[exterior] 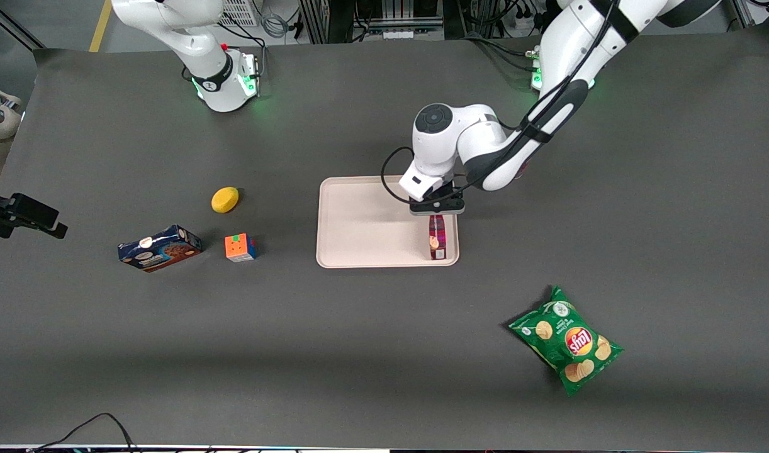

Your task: Place red cookie box on tray

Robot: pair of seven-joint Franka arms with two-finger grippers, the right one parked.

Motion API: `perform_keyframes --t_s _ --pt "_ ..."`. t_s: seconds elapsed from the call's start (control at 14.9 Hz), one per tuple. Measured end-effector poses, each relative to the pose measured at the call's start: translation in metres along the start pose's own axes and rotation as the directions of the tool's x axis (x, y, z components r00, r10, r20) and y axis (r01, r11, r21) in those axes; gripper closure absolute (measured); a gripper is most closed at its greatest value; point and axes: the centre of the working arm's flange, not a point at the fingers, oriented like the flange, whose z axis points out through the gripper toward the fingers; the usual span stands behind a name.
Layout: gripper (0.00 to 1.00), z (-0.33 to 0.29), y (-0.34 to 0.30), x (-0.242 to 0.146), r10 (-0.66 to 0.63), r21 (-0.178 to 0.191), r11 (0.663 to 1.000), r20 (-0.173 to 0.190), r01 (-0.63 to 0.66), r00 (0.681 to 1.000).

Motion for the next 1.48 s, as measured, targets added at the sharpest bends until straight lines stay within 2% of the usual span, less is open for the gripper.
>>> perform_keyframes --t_s 0.34,0.54,0.94,1.07,1.34,1.48 --pt "0.81 0.006 0.000 0.001 -0.013 -0.020 1.000 0.011 0.013 1.000" --pt "0.76 0.007 -0.001 0.003 -0.018 -0.023 1.000 0.010 0.018 1.000" --pt "0.18 0.008 -0.003 0.009 -0.030 -0.030 0.999 0.006 0.031 1.000" --pt "0.00 0.001 0.000 0.017 -0.044 -0.042 0.998 -0.008 0.044 0.999" --pt "0.00 -0.050 0.010 0.043 -0.093 -0.025 0.996 -0.056 0.091 0.994" --pt "0.00 -0.092 0.010 0.054 -0.105 0.008 0.994 -0.083 0.106 0.991"
